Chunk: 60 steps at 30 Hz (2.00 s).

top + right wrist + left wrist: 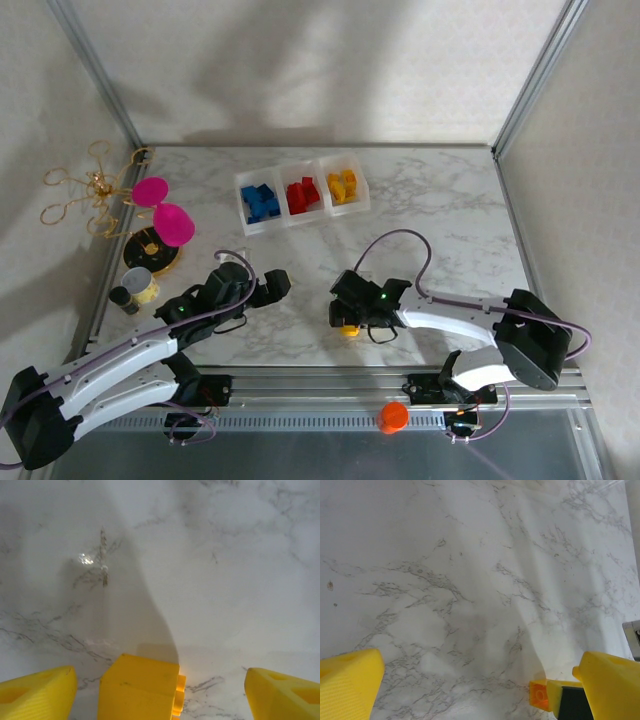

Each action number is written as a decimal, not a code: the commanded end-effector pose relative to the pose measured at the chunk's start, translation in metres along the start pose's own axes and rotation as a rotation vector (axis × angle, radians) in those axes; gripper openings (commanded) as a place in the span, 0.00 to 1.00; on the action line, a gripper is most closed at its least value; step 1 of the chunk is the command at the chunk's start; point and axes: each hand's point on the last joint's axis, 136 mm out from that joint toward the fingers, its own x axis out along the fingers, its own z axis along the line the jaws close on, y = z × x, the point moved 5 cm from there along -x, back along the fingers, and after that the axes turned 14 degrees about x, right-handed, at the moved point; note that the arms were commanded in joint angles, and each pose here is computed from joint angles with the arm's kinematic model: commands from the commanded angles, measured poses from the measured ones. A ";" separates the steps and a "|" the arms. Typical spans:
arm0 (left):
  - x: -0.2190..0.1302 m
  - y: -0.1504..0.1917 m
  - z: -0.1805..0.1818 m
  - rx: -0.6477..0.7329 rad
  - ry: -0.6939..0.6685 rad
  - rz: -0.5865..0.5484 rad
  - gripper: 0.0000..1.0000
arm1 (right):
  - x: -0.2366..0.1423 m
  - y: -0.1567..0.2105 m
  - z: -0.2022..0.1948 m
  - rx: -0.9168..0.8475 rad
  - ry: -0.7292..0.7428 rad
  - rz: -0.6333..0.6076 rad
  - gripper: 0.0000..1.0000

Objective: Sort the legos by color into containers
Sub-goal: Pick up the lego from the bottom-center of the table, then place the lego in the container.

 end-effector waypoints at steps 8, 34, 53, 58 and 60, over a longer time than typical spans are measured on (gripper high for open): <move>0.007 0.012 0.011 -0.001 -0.060 0.030 1.00 | 0.014 0.018 0.011 0.018 0.044 0.024 0.77; -0.006 -0.028 -0.004 0.047 -0.085 -0.083 1.00 | -0.025 -0.060 0.025 0.017 -0.047 -0.206 0.38; 0.008 -0.115 -0.016 0.031 -0.153 -0.275 1.00 | -0.013 -0.320 0.061 0.086 -0.135 -0.632 0.38; 0.019 -0.123 -0.012 0.032 -0.173 -0.283 1.00 | 0.017 -0.364 0.074 0.036 -0.140 -0.646 0.38; 0.022 -0.125 -0.011 0.032 -0.172 -0.283 1.00 | 0.025 -0.378 0.080 0.002 -0.138 -0.662 0.40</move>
